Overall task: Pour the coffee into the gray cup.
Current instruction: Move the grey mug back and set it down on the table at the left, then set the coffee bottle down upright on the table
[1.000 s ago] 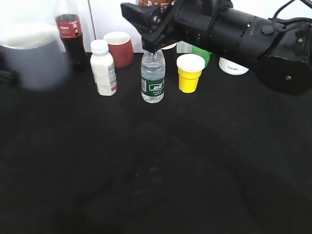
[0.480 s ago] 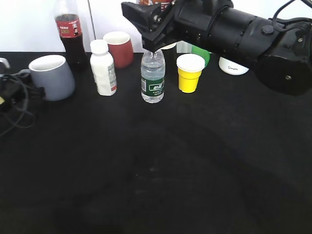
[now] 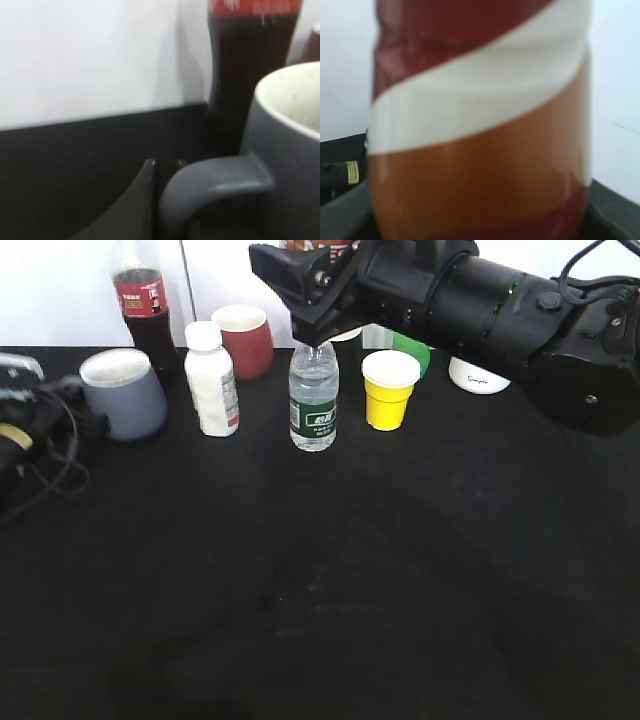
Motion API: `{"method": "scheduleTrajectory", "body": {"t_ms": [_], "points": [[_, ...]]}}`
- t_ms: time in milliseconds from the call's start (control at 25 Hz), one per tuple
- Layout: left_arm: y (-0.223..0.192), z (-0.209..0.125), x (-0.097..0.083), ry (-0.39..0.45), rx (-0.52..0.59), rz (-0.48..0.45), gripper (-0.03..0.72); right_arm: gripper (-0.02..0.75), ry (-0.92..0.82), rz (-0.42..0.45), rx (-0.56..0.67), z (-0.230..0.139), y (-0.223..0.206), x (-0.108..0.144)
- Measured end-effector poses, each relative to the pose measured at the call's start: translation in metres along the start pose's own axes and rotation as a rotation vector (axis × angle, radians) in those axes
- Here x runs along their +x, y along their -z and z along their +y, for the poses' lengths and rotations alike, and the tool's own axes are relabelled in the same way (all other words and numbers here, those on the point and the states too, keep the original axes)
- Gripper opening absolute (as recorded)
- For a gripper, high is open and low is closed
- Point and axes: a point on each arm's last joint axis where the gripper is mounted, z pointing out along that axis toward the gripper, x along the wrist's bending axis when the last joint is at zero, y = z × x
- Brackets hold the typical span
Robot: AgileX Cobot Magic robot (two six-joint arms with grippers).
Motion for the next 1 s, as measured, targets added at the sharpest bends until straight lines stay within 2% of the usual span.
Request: {"method": "scheduleTrajectory", "body": {"t_ms": [240,360,400,680,880,1000], "points": [[-0.005,-0.01,-0.002,0.002,-0.026,-0.022,0.078,0.512,0.0,0.001,0.0,0.0,0.0,0.0],[-0.006,-0.008,-0.002,0.015,-0.043,-0.026,0.222,0.512,0.0,0.001,0.0,0.0,0.0,0.0],[-0.006,-0.008,-0.002,0.015,-0.045,-0.027,0.244,0.512,0.0,0.001,0.0,0.0,0.0,0.0],[0.008,-0.016,-0.006,0.034,-0.015,-0.027,0.286,0.512,0.0,0.001,0.0,0.0,0.0,0.0],[0.029,-0.012,-0.008,0.049,0.036,-0.009,0.331,0.512,0.0,0.001,0.0,0.0,0.0,0.0],[0.048,-0.005,-0.009,0.065,0.069,0.022,0.333,0.512,0.0,0.001,-0.001,0.0,0.0,0.0]]}}
